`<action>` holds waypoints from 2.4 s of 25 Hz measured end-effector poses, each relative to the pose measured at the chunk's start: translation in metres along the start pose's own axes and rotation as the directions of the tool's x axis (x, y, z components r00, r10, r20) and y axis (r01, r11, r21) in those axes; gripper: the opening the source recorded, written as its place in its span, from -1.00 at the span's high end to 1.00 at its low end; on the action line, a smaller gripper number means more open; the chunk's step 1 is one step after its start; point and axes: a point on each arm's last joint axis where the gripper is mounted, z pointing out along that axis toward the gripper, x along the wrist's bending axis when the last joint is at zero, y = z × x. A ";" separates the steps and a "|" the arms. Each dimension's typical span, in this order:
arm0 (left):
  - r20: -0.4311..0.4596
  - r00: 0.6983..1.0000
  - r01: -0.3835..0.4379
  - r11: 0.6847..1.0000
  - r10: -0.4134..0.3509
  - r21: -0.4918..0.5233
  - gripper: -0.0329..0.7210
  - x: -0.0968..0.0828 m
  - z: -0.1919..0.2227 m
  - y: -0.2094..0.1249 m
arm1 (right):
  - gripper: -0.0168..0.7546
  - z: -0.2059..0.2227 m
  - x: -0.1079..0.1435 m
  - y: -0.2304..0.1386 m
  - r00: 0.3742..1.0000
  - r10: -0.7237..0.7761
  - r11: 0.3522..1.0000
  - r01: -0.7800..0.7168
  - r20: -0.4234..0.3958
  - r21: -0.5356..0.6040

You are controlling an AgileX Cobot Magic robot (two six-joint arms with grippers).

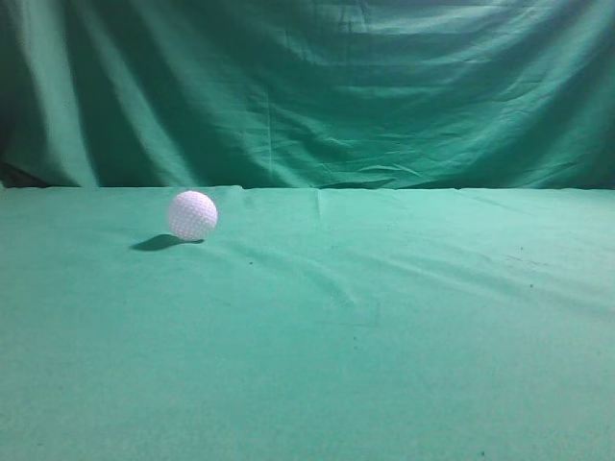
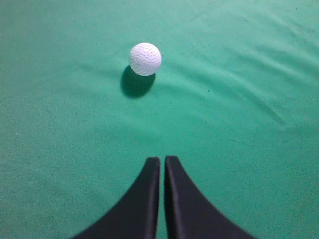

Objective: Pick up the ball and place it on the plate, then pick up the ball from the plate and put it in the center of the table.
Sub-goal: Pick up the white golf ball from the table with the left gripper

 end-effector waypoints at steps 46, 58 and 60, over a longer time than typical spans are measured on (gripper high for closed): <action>-0.040 0.999 0.005 0.938 0.009 0.345 -0.47 0.009 0.224 0.067 | 0.96 0.000 0.000 0.000 1.000 0.000 1.000 0.000 0.000 0.000; -0.046 0.997 -0.047 0.925 0.069 0.378 0.10 0.010 0.207 0.099 | 0.96 0.000 0.000 0.000 1.000 0.000 1.000 0.000 0.000 0.000; -0.047 0.996 -0.053 0.923 0.077 0.382 0.10 0.008 0.193 0.108 | 0.96 0.000 0.000 0.000 1.000 0.000 1.000 0.000 0.000 0.000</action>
